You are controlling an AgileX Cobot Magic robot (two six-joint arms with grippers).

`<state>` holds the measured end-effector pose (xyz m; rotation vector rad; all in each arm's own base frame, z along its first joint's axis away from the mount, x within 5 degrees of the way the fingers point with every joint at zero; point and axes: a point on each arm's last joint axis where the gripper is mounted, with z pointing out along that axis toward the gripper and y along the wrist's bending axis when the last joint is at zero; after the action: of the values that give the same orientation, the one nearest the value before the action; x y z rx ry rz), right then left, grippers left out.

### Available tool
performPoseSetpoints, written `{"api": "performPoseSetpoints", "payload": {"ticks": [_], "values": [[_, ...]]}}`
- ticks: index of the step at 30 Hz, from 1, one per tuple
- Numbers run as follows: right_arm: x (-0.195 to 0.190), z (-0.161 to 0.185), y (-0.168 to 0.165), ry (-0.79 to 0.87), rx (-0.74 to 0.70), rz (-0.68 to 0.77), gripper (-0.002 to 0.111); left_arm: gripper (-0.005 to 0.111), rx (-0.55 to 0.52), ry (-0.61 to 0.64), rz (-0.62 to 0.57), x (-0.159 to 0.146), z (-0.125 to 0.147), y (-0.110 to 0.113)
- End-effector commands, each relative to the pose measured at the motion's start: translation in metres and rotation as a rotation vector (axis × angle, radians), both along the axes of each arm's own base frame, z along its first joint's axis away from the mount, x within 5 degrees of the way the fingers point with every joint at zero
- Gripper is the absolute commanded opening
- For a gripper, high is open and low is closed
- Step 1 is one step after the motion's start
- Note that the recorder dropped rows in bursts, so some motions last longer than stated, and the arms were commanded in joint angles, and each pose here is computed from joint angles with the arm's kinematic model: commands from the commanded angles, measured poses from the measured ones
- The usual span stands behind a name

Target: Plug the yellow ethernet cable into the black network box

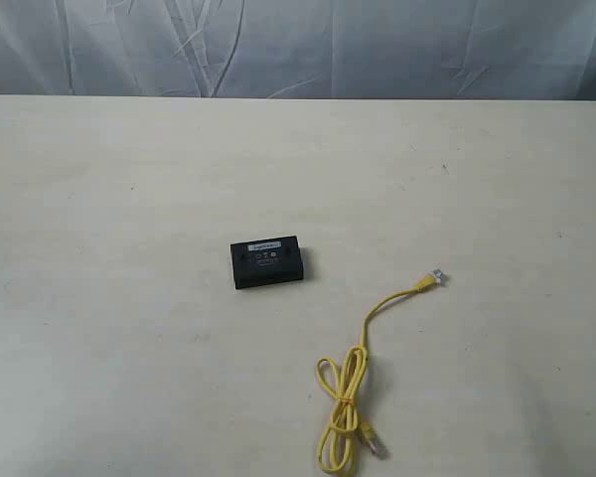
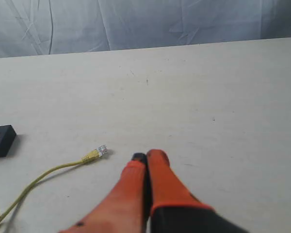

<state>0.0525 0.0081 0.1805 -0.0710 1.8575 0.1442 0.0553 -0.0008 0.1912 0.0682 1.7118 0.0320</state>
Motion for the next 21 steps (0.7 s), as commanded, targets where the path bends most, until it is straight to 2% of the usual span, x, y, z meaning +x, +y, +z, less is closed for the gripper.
{"api": "performPoseSetpoints", "payload": {"ticks": [1,4,9,12,15,19,21], "values": [[0.0,0.001,0.0,-0.017,0.001,0.003,0.0,0.0,0.001,-0.005,0.003,0.0,0.002,0.0],[0.0,0.002,0.0,-0.028,0.003,0.003,0.0,0.0,0.001,-0.005,0.003,0.0,0.002,0.0],[0.002,0.012,0.0,-0.144,0.018,-0.002,0.0,0.0,0.001,-0.005,0.003,0.0,0.002,0.0],[0.003,0.024,0.0,-0.271,0.035,-0.008,0.0,0.0,0.001,-0.005,0.003,0.0,0.002,0.0],[0.002,0.042,-0.001,-0.47,0.061,-0.016,0.0,0.0,0.001,-0.005,0.003,0.0,0.002,0.0],[-0.001,0.053,-0.002,-0.593,0.078,-0.022,0.0,0.0,0.001,-0.005,0.003,0.0,0.002,0.0],[-0.001,0.054,-0.002,-0.605,0.079,-0.022,0.0,0.0,0.001,-0.005,0.003,0.0,0.002,0.0]]}}
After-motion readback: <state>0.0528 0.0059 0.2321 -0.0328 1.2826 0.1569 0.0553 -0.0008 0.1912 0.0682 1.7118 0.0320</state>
